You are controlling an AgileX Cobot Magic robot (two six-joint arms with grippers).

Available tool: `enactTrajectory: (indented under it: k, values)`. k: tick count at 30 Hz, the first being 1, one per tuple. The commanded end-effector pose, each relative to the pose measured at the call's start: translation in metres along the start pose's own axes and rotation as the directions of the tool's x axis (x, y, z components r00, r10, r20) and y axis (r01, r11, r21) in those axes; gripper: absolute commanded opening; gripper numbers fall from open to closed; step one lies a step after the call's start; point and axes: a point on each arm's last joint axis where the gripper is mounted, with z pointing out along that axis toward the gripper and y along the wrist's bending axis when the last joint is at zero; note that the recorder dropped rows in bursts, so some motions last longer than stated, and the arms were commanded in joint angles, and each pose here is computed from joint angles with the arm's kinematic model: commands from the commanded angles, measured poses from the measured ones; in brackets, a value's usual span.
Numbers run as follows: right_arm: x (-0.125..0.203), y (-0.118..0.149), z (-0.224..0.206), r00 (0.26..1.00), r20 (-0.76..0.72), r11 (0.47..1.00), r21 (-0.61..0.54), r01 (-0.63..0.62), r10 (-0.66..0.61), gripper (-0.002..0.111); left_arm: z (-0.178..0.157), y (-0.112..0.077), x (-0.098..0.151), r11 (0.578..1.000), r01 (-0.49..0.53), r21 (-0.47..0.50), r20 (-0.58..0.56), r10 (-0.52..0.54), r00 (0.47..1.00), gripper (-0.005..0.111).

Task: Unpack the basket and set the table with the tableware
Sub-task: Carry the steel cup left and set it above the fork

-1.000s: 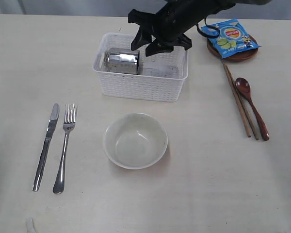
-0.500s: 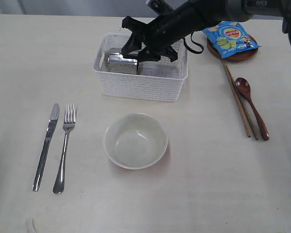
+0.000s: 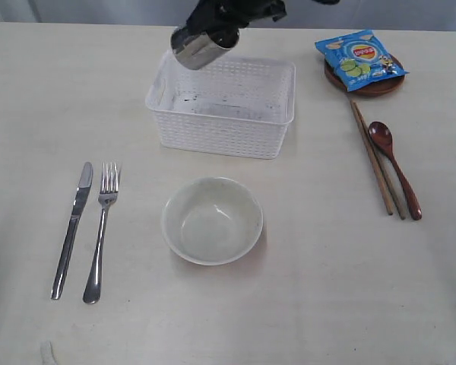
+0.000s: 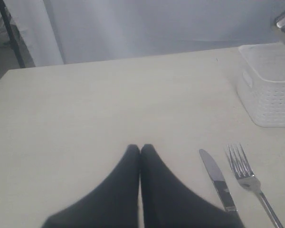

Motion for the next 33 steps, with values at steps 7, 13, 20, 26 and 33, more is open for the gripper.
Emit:
enactTrajectory:
  k: [7, 13, 20, 26, 33]
  values:
    - [0.013, 0.153, 0.012, 0.915, -0.179, 0.910, 0.147, 0.387, -0.361, -0.001, 0.000, 0.000, 0.001, 1.000, -0.002, 0.004, 0.001, 0.002, 1.000, 0.000]
    - [0.004, 0.171, 0.042, 0.916, -0.159, 0.890, 0.224, 0.397, -0.369, -0.001, 0.000, 0.000, 0.001, 1.000, -0.002, 0.004, 0.001, 0.002, 1.000, 0.000]
    - [0.006, 0.157, 0.102, 0.911, -0.225, 0.893, 0.222, 0.392, -0.345, -0.001, 0.000, 0.000, 0.001, 1.000, -0.002, 0.004, 0.001, 0.002, 1.000, 0.000]
    - [0.021, 0.136, 0.141, 0.912, -0.283, 0.900, 0.236, 0.366, -0.297, -0.001, 0.000, 0.000, 0.001, 1.000, -0.002, 0.004, 0.001, 0.002, 1.000, 0.000]
    - [0.029, 0.129, 0.156, 0.906, -0.312, 0.900, 0.237, 0.366, -0.286, -0.001, 0.000, 0.000, 0.001, 1.000, -0.002, 0.004, 0.001, 0.002, 1.000, 0.000]
